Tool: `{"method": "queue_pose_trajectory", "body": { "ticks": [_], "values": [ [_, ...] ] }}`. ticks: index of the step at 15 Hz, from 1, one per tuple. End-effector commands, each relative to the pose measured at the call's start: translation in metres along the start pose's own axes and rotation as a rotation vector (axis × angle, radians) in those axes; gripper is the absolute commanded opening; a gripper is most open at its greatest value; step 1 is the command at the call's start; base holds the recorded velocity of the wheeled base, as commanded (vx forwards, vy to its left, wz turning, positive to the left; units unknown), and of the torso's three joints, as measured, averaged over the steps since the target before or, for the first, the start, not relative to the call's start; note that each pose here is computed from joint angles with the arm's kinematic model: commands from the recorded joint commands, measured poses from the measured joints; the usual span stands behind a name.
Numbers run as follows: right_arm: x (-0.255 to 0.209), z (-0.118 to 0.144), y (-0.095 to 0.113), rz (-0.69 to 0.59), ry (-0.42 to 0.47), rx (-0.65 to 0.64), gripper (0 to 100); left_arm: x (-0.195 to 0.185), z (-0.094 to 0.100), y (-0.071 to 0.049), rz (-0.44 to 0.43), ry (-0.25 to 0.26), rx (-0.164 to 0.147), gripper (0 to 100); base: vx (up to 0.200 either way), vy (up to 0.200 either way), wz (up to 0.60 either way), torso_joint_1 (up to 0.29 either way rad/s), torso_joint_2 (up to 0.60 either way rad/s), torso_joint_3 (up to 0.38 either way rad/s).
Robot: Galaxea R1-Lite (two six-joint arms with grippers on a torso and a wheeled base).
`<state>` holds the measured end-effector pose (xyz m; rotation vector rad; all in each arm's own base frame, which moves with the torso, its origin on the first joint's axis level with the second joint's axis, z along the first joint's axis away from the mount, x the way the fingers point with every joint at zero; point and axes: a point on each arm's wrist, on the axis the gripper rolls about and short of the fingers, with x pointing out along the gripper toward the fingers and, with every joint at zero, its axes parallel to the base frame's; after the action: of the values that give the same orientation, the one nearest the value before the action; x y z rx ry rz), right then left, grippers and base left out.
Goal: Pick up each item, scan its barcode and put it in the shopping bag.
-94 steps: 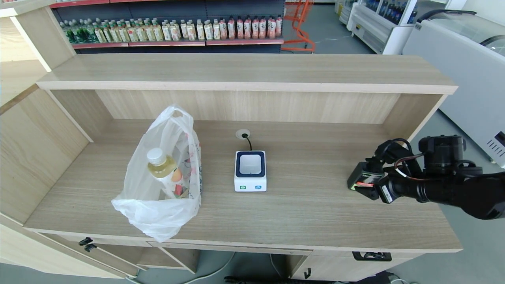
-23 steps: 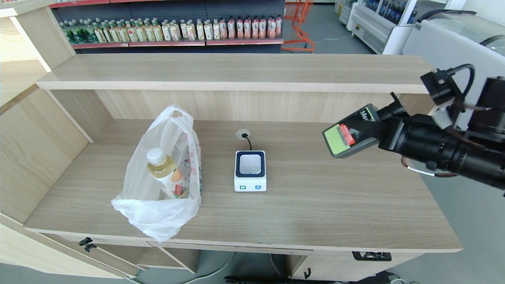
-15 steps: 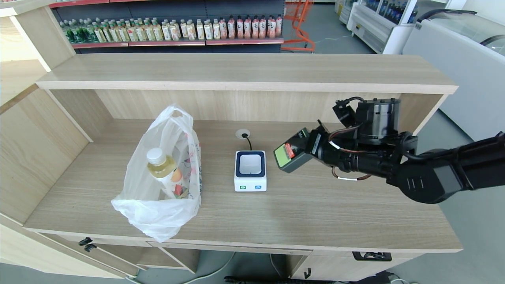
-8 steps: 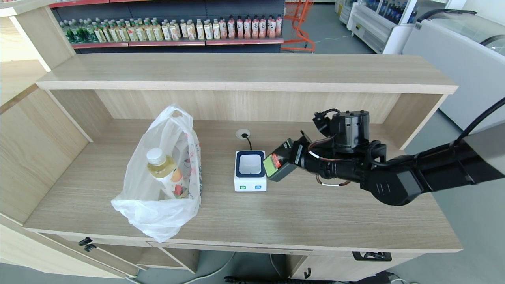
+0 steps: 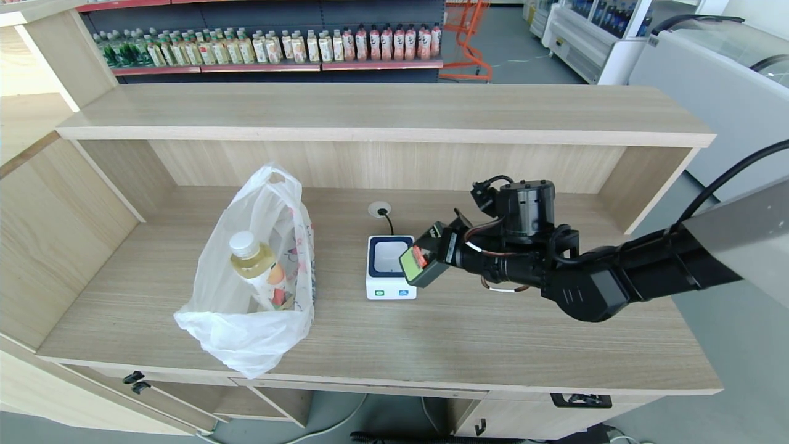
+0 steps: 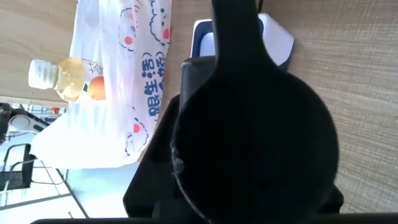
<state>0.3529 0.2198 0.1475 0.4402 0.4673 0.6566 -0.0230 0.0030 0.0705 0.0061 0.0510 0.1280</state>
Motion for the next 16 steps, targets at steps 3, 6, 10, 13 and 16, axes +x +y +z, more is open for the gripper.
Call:
{"method": "queue_pose_trajectory", "body": {
  "ticks": [3,6,10,13,16],
  "values": [
    [0.015,-0.003,0.000,0.011,0.000,-0.017,0,0.000,0.000,0.000,0.001,0.000,-0.001,100,0.000,0.000,0.00,0.000,0.00,0.000],
    [0.018,-0.008,-0.004,0.001,0.015,-0.035,0,0.000,0.000,0.000,0.001,0.000,0.000,100,0.000,0.000,0.00,0.000,0.00,0.000],
    [0.018,-0.003,-0.003,0.005,-0.002,-0.038,0,0.000,0.000,0.000,0.001,0.000,-0.001,100,0.000,0.000,0.00,0.000,0.00,0.000],
    [0.022,-0.004,-0.006,0.002,0.001,-0.037,0,0.000,0.000,0.000,0.001,0.000,0.000,100,0.000,0.000,0.00,0.000,0.00,0.000],
    [0.028,-0.009,-0.010,0.004,0.003,-0.051,0,0.000,0.000,0.000,0.002,0.000,0.000,100,0.000,0.000,0.00,0.000,0.00,0.000]
  ]
}}
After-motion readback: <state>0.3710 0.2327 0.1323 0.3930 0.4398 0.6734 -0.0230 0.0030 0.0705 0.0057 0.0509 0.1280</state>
